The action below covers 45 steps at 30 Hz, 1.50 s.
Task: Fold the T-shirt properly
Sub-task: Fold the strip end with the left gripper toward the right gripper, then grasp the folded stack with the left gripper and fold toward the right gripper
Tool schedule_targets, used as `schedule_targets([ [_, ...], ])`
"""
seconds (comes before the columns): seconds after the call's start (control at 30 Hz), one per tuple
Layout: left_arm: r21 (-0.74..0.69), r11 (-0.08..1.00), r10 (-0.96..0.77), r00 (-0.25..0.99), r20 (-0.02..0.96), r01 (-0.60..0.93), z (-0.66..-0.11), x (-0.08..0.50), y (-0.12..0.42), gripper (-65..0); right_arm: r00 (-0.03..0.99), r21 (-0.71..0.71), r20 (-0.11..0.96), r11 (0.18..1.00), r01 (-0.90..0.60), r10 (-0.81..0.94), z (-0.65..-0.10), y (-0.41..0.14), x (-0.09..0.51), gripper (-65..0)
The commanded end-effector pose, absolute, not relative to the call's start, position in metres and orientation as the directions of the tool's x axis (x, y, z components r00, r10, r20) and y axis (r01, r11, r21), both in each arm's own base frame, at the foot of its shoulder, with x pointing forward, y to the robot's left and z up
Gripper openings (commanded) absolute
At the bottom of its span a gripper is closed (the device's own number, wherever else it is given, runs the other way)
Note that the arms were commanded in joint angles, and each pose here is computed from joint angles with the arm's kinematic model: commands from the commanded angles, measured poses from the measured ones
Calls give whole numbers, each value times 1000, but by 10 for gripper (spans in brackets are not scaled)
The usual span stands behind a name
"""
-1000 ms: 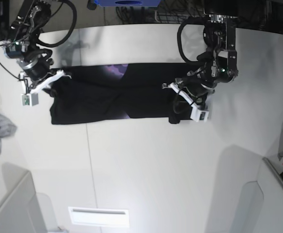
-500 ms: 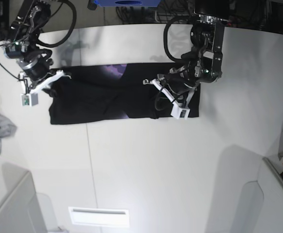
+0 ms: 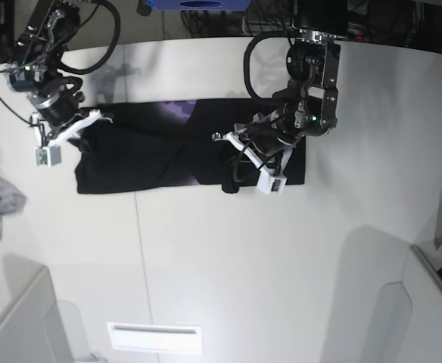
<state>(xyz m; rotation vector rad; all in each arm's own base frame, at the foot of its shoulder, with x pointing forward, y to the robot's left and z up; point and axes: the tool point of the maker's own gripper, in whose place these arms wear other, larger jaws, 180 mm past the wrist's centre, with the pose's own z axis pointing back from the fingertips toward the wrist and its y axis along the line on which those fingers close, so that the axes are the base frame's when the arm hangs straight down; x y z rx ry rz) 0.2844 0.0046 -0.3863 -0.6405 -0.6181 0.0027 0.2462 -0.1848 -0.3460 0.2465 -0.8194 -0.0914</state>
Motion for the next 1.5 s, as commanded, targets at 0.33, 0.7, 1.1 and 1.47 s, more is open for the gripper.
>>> schedule_targets([
  [0.33, -580, 788, 205, 800, 564, 207, -373, 292, -1, -650, 647, 249, 743, 968, -27, -174, -335, -186, 253, -650],
  [0.7, -584, 778, 180, 807, 562, 233, -373, 287, -12, -481, 646, 248, 743, 969, -26, -173, -335, -187, 253, -650],
  [1.1, -590, 671, 18, 786, 618, 449, -344, 268, -86, -377, 618, 242, 763, 970, -1, -190, -327, -197, 263, -650],
  [1.47, -537, 842, 402, 711, 577, -40, -353, 278, 185, -650, 755, 255, 620, 965, 66, -215, -368, -252, 269, -200],
])
